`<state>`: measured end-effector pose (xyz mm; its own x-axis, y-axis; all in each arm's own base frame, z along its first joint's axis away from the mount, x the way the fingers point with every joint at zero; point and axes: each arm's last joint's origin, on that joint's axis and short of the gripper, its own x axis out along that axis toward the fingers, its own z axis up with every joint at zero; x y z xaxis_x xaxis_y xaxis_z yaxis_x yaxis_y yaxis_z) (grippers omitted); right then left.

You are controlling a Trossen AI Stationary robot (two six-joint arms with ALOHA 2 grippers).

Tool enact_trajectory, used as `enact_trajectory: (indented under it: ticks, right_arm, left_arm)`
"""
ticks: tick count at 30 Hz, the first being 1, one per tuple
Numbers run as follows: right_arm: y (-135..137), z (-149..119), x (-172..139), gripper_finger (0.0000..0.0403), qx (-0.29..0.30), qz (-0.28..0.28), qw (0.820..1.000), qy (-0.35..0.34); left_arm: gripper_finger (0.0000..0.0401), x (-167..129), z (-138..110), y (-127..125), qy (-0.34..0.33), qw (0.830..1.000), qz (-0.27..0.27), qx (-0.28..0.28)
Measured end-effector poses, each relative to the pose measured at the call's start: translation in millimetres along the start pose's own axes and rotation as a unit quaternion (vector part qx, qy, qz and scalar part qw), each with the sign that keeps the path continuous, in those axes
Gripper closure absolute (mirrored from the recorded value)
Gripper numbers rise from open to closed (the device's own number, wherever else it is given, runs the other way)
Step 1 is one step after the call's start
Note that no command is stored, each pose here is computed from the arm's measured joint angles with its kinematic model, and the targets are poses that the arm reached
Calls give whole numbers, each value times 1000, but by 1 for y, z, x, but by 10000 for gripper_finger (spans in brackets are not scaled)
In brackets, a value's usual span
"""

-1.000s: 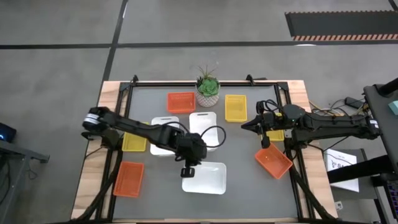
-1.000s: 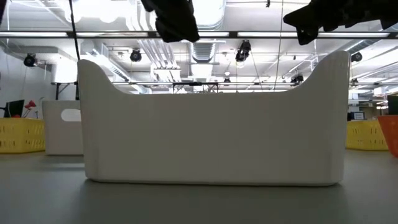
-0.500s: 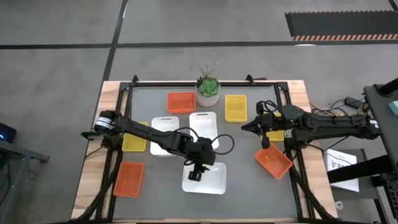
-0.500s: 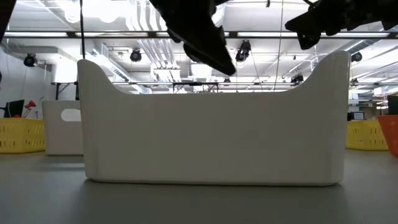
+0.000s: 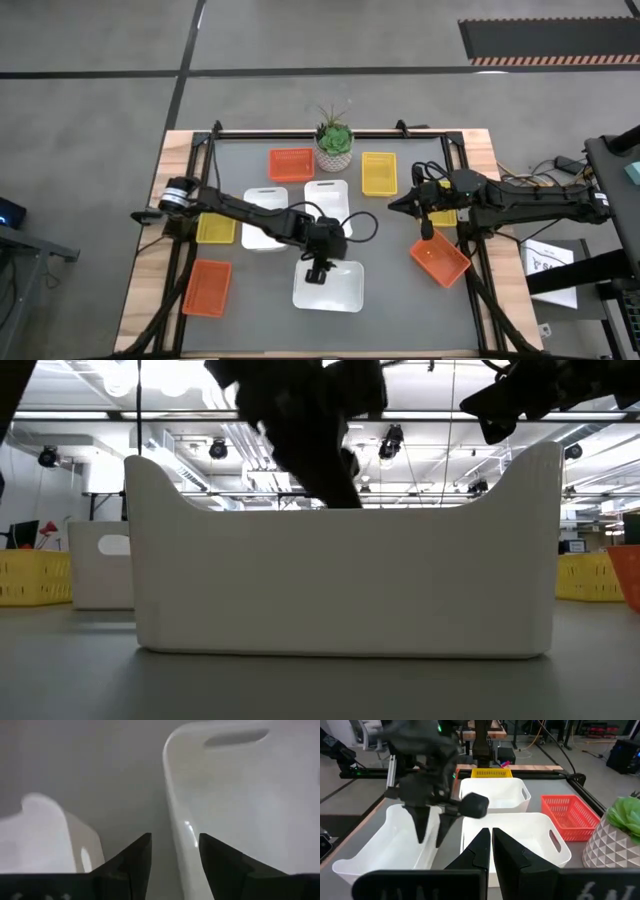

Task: Stack baskets by color
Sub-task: Stack the bottom white bin on the top right white bin

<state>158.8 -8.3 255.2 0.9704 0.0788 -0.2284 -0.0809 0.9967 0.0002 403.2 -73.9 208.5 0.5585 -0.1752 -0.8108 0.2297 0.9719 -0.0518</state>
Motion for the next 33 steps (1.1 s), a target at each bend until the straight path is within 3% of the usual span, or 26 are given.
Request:
enact_trajectory:
  ticks: [5,12,17,21,25,28,31,33]
  right_arm:
    - [0,-1,0,390,-4,0,1000,3]
    - [0,-1,0,390,-7,0,1000,5]
    - [0,-1,0,390,-6,0,1000,8]
    - [0,-3,0,390,-1,1,1000,15]
    - [1,-8,-3,390,7,2,999,43]
    - [2,-11,-9,390,13,2,998,57]
    - [3,-9,-20,390,23,1,999,44]
    - [6,-6,-34,390,25,0,1000,17]
  left_arm:
    - [298,8,-9,2,6,1000,-10,-7]
    - [393,5,-7,5,0,999,-11,-43]
    - [400,-10,-2,3,-14,995,-12,-98]
    - [400,-38,9,0,-53,982,-21,-182]
    - [401,-84,27,1,-148,939,17,-310]
    - [401,-118,27,4,-211,884,86,-407]
    - [401,-145,16,8,-248,834,168,-463]
    - [401,-161,7,9,-268,790,228,-502]
